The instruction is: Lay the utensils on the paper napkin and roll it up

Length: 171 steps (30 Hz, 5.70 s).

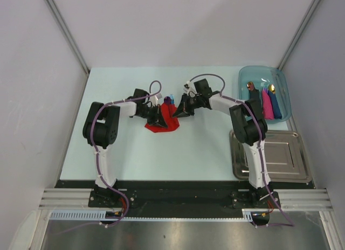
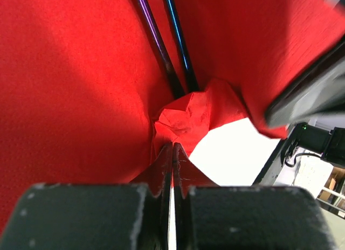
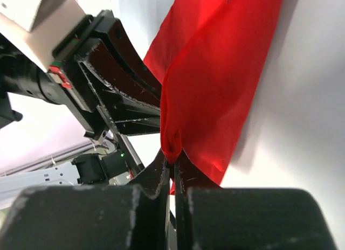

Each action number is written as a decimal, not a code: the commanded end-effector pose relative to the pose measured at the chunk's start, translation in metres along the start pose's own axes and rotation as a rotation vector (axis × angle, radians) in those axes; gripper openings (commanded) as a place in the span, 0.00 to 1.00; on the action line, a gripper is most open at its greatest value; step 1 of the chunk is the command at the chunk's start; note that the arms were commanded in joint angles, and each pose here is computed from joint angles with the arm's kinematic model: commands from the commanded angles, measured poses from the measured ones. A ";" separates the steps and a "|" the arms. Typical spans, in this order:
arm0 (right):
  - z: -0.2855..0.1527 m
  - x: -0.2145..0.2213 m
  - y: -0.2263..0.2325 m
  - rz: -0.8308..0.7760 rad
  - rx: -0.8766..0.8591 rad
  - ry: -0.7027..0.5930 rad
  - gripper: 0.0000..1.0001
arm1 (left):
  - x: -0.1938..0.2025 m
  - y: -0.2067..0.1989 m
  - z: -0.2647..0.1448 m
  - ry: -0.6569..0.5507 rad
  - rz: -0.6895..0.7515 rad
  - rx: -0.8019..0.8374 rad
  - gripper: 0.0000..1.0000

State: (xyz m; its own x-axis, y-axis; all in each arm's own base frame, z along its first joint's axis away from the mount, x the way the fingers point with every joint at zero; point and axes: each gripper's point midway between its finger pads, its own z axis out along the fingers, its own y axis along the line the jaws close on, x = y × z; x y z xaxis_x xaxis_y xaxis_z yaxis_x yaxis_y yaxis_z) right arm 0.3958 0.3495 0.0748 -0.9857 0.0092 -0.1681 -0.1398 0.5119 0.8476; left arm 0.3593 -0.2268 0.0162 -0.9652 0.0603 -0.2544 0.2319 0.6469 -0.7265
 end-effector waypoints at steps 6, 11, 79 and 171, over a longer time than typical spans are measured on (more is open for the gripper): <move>0.022 0.001 0.011 -0.032 -0.014 0.011 0.00 | -0.011 0.016 0.007 -0.026 0.008 -0.048 0.00; 0.031 0.002 0.012 -0.031 -0.023 0.011 0.00 | -0.010 0.016 0.006 -0.024 0.017 -0.050 0.00; 0.066 0.019 -0.003 -0.179 0.038 0.062 0.00 | 0.018 0.022 -0.013 0.021 -0.054 -0.093 0.00; 0.046 0.046 -0.022 -0.154 0.020 0.070 0.12 | -0.046 0.027 -0.043 -0.177 -0.028 -0.133 0.00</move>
State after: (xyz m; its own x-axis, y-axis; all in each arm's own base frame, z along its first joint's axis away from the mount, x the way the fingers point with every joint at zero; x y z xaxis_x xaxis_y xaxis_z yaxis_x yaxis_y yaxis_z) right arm 0.3571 0.3767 0.0239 -0.9678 -0.1229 -0.2199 -0.2517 0.5081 0.8237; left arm 0.4026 -0.1873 0.0228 -0.9501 -0.1216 -0.2873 0.1139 0.7222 -0.6823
